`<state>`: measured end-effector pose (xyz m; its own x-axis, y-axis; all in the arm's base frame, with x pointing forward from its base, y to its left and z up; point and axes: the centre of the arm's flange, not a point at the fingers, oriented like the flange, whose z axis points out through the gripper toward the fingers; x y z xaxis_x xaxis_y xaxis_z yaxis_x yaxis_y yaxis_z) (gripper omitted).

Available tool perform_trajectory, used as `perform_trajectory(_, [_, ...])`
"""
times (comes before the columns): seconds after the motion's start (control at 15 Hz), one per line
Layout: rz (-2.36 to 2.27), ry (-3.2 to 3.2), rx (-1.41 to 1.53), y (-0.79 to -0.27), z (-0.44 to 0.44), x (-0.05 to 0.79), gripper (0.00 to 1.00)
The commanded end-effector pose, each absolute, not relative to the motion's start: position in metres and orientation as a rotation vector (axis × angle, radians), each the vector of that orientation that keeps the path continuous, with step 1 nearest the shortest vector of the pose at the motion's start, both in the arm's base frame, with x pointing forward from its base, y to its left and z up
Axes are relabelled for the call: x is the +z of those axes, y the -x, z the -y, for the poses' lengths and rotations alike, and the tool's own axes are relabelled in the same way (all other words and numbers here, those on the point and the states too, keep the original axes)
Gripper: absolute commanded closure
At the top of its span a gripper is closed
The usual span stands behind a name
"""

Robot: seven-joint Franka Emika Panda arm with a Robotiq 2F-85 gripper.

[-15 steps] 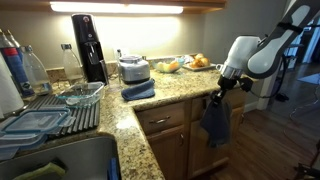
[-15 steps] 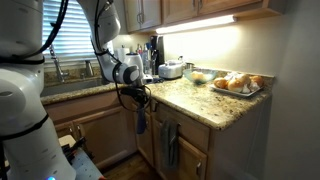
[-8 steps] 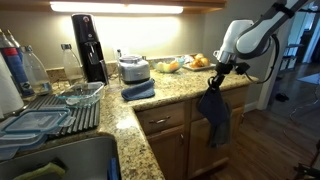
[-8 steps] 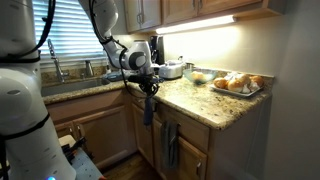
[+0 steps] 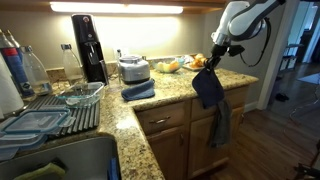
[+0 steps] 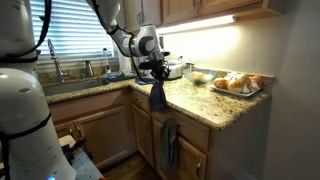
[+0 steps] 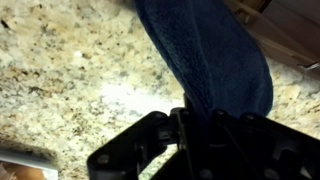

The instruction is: Unhang the cloth on the left from the drawer and place it on the countertop, hang the cloth back on the drawer

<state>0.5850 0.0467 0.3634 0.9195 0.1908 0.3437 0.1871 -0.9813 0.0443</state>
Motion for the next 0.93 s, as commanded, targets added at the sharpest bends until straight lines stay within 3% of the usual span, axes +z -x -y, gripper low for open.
perform_trajectory(0.0, [-0.186,-3.003,0.628,-0.608,-0.043,0.384,0.96])
perform_trajectory(0.4, [-0.059,-2.939,0.595,-0.641,-0.029,0.351,0.96])
perform_trajectory(0.47, [-0.054,-2.928,0.567,-0.644,-0.03,0.341,0.68])
perform_trajectory(0.53, [-0.054,-2.911,0.537,-0.644,-0.03,0.333,0.66])
perform_trajectory(0.87, [-0.089,-2.828,0.523,-0.63,-0.037,0.331,0.36])
